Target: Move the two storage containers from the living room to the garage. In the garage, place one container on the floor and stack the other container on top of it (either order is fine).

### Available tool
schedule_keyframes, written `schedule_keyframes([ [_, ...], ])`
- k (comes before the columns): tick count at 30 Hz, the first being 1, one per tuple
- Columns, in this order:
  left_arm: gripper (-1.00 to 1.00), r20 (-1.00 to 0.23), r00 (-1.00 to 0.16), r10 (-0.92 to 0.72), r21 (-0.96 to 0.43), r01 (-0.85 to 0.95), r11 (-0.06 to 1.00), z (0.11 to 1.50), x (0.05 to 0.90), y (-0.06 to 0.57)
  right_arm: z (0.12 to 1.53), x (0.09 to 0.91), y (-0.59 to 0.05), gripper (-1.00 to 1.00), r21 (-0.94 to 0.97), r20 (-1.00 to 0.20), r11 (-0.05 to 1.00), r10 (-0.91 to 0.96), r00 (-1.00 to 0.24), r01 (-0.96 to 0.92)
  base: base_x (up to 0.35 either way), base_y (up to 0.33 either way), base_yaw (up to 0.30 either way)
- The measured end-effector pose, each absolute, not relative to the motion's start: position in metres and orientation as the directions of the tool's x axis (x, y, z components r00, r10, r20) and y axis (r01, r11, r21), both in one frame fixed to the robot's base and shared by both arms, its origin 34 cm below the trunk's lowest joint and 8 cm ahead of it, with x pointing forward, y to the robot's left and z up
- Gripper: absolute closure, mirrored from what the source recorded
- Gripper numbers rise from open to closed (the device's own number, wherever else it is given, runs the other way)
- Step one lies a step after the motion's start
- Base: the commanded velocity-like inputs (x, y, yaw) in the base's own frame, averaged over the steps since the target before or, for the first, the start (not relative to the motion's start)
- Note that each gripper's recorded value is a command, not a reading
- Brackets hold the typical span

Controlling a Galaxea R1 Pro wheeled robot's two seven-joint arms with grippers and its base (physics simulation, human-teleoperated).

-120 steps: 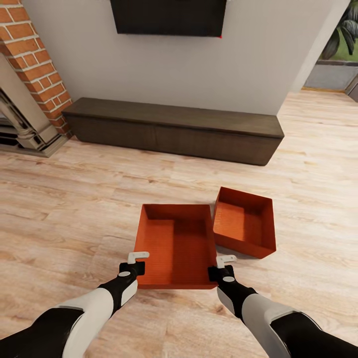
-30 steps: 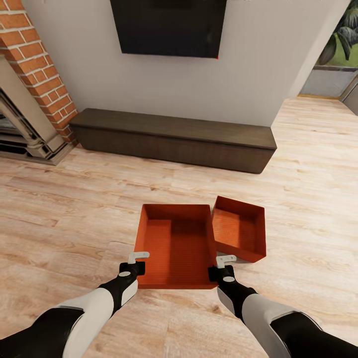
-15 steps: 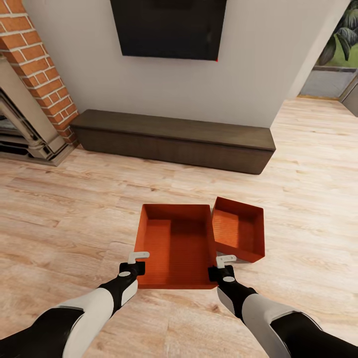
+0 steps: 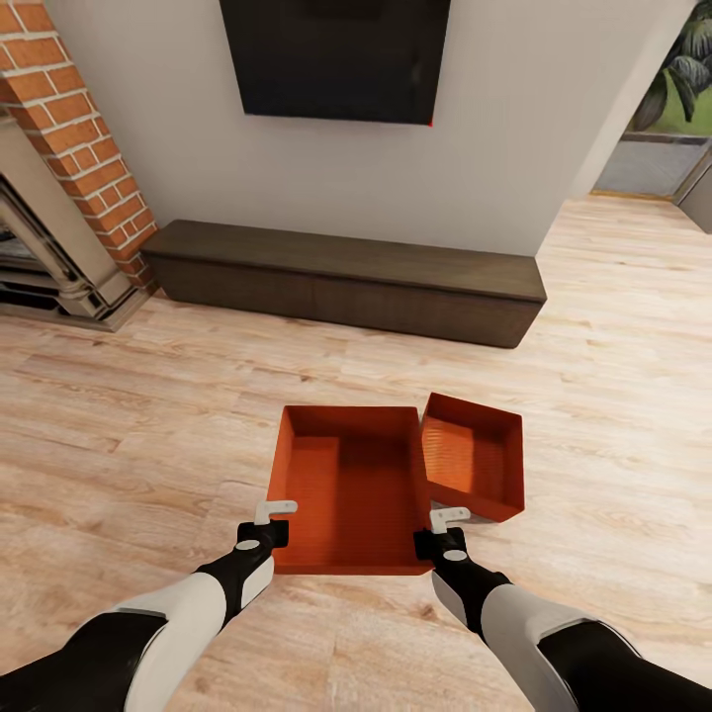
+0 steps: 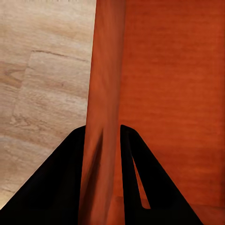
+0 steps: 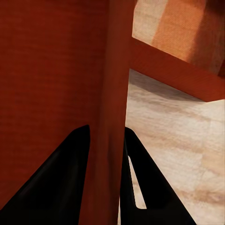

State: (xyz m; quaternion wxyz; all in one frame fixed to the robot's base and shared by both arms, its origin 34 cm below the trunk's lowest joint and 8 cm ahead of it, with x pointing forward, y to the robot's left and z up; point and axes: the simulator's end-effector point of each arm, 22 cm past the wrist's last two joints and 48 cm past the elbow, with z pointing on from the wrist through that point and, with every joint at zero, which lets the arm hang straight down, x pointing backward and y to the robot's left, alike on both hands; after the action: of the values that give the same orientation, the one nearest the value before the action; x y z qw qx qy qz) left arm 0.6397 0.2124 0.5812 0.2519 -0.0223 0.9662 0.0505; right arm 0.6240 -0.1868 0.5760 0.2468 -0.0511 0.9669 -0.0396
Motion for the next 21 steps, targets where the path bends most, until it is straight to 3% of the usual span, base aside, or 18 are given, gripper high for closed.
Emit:
schedule_keyframes([
  [21,1.00,-0.490,-0.872,-0.019,0.087,-0.070,0.994,0.5899,0.6380,0.2118,0.5846,0.6228,-0.1875,1.00,-0.103,-0.473,0.991,-0.121,-0.872,-0.082,0.000,0.000,0.000],
])
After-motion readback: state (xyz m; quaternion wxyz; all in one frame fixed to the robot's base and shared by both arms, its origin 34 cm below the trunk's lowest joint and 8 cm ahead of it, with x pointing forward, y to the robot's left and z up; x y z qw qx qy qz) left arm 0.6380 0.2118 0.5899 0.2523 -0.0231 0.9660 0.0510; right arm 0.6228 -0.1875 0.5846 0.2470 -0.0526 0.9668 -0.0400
